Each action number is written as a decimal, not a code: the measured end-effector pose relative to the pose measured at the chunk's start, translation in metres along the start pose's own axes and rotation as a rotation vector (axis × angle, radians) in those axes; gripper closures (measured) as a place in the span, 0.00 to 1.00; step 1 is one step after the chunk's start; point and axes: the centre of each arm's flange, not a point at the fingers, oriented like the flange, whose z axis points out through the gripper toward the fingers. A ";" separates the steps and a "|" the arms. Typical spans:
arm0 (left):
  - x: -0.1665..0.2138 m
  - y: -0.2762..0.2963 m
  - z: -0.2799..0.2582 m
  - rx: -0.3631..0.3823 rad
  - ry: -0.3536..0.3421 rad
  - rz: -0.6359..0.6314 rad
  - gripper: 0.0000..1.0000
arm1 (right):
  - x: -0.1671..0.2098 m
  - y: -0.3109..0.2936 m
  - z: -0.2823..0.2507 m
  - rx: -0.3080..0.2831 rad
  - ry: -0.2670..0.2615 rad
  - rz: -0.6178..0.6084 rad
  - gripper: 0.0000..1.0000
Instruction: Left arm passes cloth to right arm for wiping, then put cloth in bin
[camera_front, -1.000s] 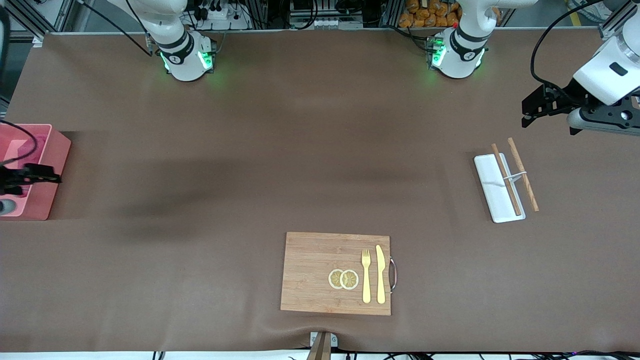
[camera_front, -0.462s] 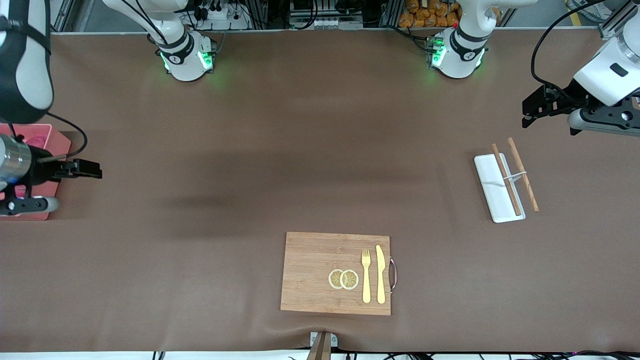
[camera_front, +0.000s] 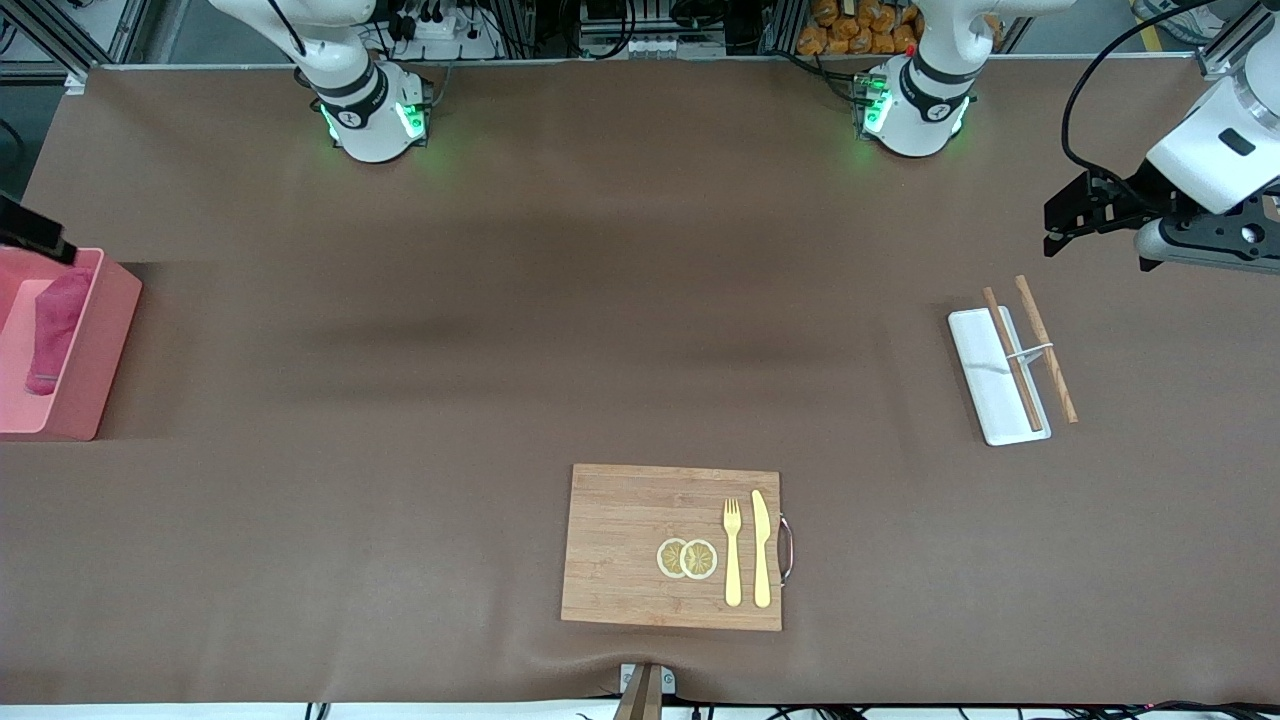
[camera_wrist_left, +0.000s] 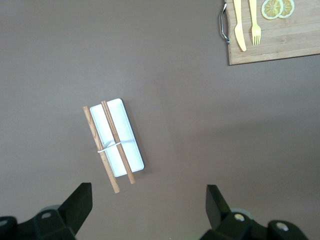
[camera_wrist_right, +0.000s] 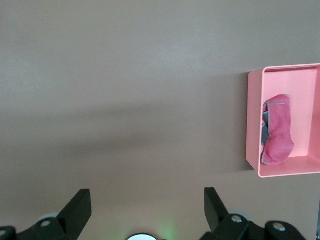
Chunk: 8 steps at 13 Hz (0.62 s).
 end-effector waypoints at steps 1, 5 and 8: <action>0.000 0.000 0.000 0.000 0.000 0.000 0.00 | -0.008 -0.002 -0.007 0.000 0.011 -0.002 0.00; 0.000 0.000 0.000 0.000 0.000 0.000 0.00 | -0.017 -0.028 -0.014 -0.002 0.015 -0.037 0.00; 0.000 0.000 0.000 0.000 0.000 0.000 0.00 | -0.017 -0.027 -0.016 -0.002 0.033 -0.030 0.00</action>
